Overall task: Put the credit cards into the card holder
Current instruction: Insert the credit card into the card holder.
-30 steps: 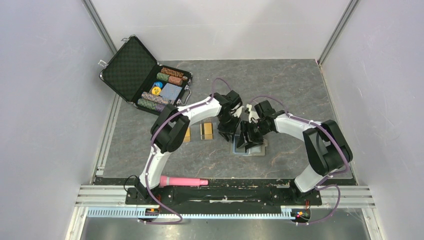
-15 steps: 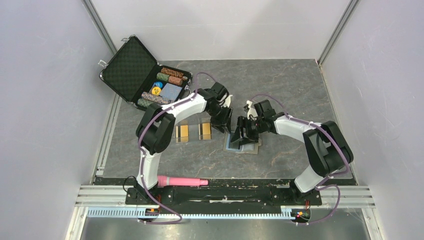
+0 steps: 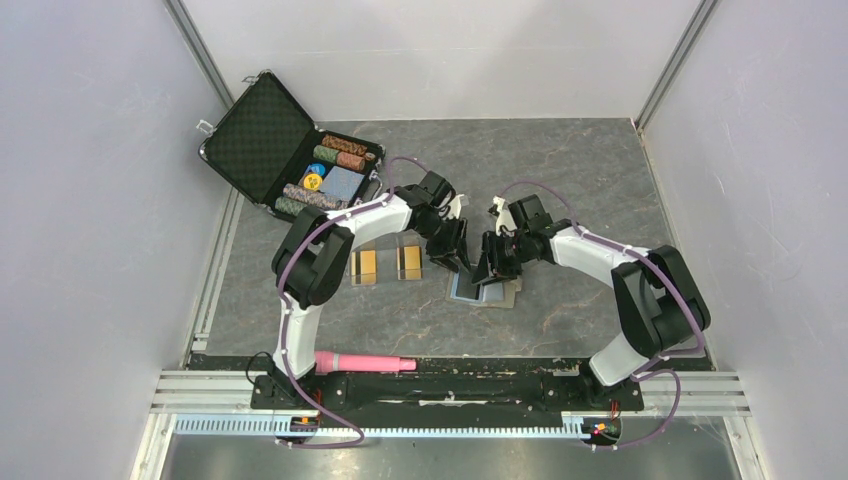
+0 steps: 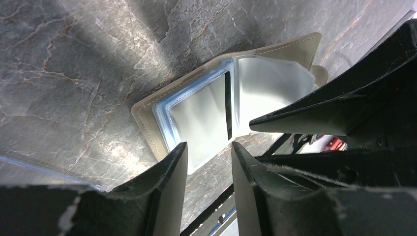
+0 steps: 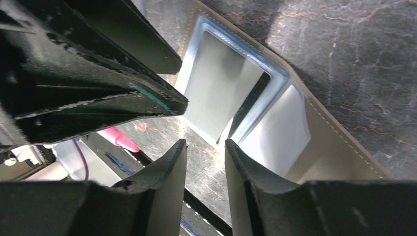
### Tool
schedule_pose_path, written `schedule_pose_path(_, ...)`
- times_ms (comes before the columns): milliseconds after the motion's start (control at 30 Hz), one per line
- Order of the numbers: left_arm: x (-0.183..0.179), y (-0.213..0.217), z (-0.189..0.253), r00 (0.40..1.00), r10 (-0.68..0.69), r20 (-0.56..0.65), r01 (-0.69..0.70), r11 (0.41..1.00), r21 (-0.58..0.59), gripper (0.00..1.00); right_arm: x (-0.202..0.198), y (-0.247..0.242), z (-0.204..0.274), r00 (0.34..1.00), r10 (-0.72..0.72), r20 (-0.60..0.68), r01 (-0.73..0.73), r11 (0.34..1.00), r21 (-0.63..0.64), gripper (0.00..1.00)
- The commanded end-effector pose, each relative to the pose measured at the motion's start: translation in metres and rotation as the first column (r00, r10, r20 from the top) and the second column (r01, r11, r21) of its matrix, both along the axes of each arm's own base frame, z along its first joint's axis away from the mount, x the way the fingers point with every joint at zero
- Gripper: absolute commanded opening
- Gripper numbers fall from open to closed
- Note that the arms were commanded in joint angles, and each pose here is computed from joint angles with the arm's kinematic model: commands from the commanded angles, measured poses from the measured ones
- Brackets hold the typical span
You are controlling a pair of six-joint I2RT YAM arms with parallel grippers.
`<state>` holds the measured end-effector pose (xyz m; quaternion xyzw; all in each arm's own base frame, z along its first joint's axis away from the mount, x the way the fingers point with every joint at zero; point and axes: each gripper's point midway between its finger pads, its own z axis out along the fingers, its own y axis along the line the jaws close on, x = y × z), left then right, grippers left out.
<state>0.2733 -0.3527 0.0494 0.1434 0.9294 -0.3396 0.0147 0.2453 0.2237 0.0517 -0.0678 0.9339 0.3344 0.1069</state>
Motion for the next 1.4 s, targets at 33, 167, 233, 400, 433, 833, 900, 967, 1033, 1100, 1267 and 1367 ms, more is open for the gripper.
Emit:
schedule_pose_path(33, -0.002, -0.001, -0.01, 1.0, 0.006, -0.008, -0.006, 1.0, 0.023, 0.45, 0.001, -0.013, -0.017, 1.0, 0.026, 0.014, -0.025, 0.996, -0.091, 0.3)
schedule_pose_path(167, -0.005, 0.0, -0.019, 1.0, -0.016, 0.001, 0.016, 0.998, 0.067, 0.45, -0.005, -0.021, -0.03, 0.999, 0.038, -0.005, -0.038, 0.991, -0.131, 0.15)
schedule_pose_path(233, -0.005, 0.002, -0.022, 1.0, -0.027, 0.014, 0.026, 0.995, 0.101, 0.45, -0.008, -0.023, -0.036, 0.999, 0.041, -0.016, -0.043, 0.989, -0.143, 0.11)
schedule_pose_path(400, -0.002, 0.009, -0.028, 0.997, -0.055, 0.051, 0.044, 0.979, 0.199, 0.47, -0.014, -0.025, -0.045, 0.998, 0.042, -0.039, -0.047, 0.988, -0.147, 0.08)
schedule_pose_path(433, -0.002, 0.01, -0.028, 0.997, -0.057, 0.055, 0.044, 0.977, 0.207, 0.48, -0.014, -0.025, -0.045, 0.998, 0.041, -0.041, -0.046, 0.988, -0.147, 0.08)
schedule_pose_path(833, 0.002, 0.014, -0.026, 0.994, -0.07, 0.086, 0.046, 0.965, 0.258, 0.55, -0.019, -0.025, -0.051, 0.997, 0.046, -0.062, -0.054, 0.989, -0.139, 0.04)
schedule_pose_path(900, -0.002, 0.005, -0.024, 0.994, -0.079, 0.071, 0.063, 0.977, 0.205, 0.55, -0.019, -0.024, -0.051, 0.997, 0.046, -0.062, -0.054, 0.989, -0.135, 0.04)
schedule_pose_path(967, -0.005, -0.003, -0.022, 0.993, -0.094, 0.064, 0.082, 0.982, 0.172, 0.53, -0.019, -0.024, -0.051, 0.997, 0.046, -0.062, -0.054, 0.99, -0.134, 0.04)
schedule_pose_path(1033, -0.006, -0.009, -0.017, 0.992, -0.106, 0.069, 0.095, 0.985, 0.144, 0.49, -0.019, -0.024, -0.051, 0.997, 0.047, -0.064, -0.055, 0.989, -0.134, 0.03)
schedule_pose_path(1100, -0.007, -0.015, -0.011, 0.991, -0.111, 0.071, 0.103, 0.989, 0.108, 0.41, -0.02, -0.023, -0.052, 0.997, 0.048, -0.064, -0.056, 0.99, -0.131, 0.03)
schedule_pose_path(1267, -0.012, -0.033, 0.005, 0.989, -0.132, 0.071, 0.132, 0.991, -0.004, 0.38, -0.019, -0.022, -0.051, 0.997, 0.05, -0.062, -0.057, 0.991, -0.122, 0.03)
schedule_pose_path(1367, -0.013, -0.036, 0.008, 0.989, -0.137, 0.065, 0.139, 0.99, -0.027, 0.38, -0.017, -0.021, -0.049, 0.997, 0.05, -0.057, -0.057, 0.991, -0.118, 0.03)
